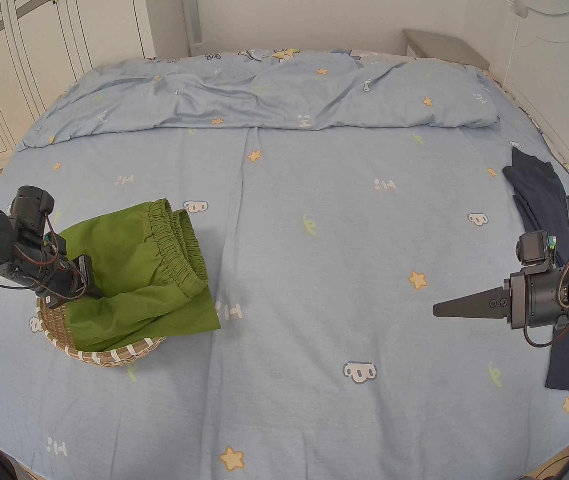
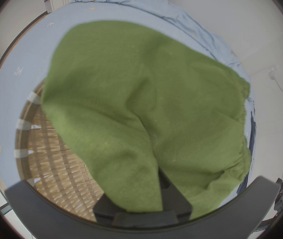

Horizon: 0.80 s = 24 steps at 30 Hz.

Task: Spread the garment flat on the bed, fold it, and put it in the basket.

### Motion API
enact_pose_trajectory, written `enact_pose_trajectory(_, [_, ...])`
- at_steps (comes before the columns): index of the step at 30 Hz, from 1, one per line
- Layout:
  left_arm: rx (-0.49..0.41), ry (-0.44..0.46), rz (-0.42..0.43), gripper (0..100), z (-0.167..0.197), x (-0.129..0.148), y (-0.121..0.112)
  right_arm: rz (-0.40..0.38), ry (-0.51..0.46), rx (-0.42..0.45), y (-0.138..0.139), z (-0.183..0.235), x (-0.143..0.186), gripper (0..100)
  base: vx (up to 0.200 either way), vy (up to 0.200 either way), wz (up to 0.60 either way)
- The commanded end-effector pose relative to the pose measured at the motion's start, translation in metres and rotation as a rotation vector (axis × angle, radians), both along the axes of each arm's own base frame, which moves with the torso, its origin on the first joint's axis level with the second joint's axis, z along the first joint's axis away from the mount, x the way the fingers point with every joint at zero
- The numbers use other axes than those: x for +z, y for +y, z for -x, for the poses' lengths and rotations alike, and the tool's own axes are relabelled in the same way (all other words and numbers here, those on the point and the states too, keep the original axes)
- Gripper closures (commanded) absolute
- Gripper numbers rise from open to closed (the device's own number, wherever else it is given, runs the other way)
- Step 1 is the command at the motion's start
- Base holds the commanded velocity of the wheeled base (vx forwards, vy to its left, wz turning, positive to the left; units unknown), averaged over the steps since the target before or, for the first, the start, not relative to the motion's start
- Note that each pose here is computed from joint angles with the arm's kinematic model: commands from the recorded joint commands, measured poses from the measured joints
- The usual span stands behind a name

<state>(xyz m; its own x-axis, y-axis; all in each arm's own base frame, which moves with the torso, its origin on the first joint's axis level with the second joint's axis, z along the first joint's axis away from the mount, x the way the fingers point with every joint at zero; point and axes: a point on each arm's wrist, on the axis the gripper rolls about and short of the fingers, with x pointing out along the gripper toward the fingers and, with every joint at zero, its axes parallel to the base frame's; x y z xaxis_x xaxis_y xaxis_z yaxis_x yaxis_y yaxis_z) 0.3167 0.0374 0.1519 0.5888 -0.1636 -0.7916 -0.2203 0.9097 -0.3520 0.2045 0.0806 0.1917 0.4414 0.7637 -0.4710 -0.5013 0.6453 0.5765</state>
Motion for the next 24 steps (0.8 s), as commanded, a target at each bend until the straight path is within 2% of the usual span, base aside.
enact_pose_trajectory(1, [-0.008, 0.076, -0.011, 100, -0.018, -0.026, -0.002, 0.002, 0.002, 0.002, 0.001, 0.000, -0.001, 0, 0.000, 0.000, 0.00])
enact_pose_trajectory(10, [-0.017, 0.099, -0.011, 100, -0.021, -0.032, -0.005, 0.001, -0.002, 0.002, 0.000, 0.000, 0.000, 0, 0.000, 0.000, 0.00])
enact_pose_trajectory(11, [-0.016, 0.100, -0.013, 0, -0.021, -0.032, -0.006, 0.001, -0.002, 0.002, 0.000, 0.000, 0.000, 0, 0.000, 0.000, 0.00])
enact_pose_trajectory(18, [-0.007, 0.056, -0.052, 0, -0.011, -0.013, -0.013, 0.002, 0.001, 0.002, 0.000, 0.000, -0.001, 0, 0.000, 0.000, 0.00])
enact_pose_trajectory(19, [0.014, 0.026, -0.090, 0, 0.000, 0.004, -0.014, 0.003, 0.004, 0.002, 0.001, 0.000, -0.001, 0, 0.000, 0.000, 0.00])
enact_pose_trajectory(22, [0.032, 0.006, -0.118, 0, 0.008, 0.016, -0.014, 0.003, 0.004, 0.002, 0.001, 0.000, -0.001, 0, 0.000, 0.000, 0.00])
enact_pose_trajectory(24, [0.048, -0.037, -0.140, 0, 0.021, 0.035, -0.015, 0.002, 0.002, 0.002, 0.001, 0.000, -0.001, 0, 0.000, 0.000, 0.00])
